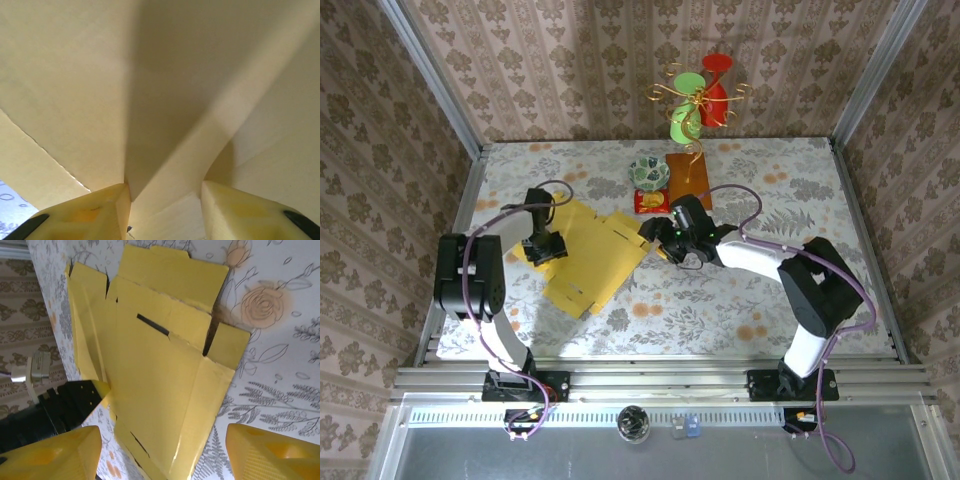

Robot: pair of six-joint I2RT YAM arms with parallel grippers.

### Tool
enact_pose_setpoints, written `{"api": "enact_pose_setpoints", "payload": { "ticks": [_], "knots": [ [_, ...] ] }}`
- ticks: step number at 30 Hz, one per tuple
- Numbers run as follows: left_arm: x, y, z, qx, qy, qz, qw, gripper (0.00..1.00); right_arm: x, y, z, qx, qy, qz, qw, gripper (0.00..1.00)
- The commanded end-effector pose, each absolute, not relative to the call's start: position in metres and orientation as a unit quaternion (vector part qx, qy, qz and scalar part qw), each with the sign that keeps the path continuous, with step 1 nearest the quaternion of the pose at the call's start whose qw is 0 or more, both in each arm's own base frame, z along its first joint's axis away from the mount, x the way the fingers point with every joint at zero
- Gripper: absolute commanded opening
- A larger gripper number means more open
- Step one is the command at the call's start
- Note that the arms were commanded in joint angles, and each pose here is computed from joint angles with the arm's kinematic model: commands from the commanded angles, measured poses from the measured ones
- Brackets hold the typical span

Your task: Fold the paper box

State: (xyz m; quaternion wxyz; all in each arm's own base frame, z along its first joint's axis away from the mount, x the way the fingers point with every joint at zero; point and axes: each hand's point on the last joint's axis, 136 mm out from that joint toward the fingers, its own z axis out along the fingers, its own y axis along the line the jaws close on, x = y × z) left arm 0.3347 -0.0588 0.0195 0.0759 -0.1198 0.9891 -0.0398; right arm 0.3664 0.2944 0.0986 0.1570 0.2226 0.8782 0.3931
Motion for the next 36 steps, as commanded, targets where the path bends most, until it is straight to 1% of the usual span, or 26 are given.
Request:
{"api": "enact_pose_setpoints", "payload": {
  "ticks": [1,7,15,26,36],
  "knots": [
    [0.312,-0.063,0.007,-0.112,0.992,-0.029,0.043,0.41,0.381,0.285,0.09,0.237,0.873,0.393,0.164,0.68],
    [0.307,-0.072,0.005,-0.095,0.994,-0.026,0.039,0.39,0.405,0.281,0.08,0.248,0.866,0.4,0.169,0.65],
    [0.309,-0.076,0.006,-0.085,0.995,-0.028,0.04,0.39,0.416,0.291,0.06,0.26,0.861,0.409,0.154,0.6],
    [0.31,-0.079,0.004,-0.077,0.996,-0.031,0.034,0.39,0.419,0.294,0.04,0.269,0.862,0.407,0.138,0.53],
    [0.312,-0.082,0.004,-0.074,0.996,-0.036,0.036,0.39,0.416,0.303,0.037,0.275,0.855,0.421,0.127,0.45]
  ]
}}
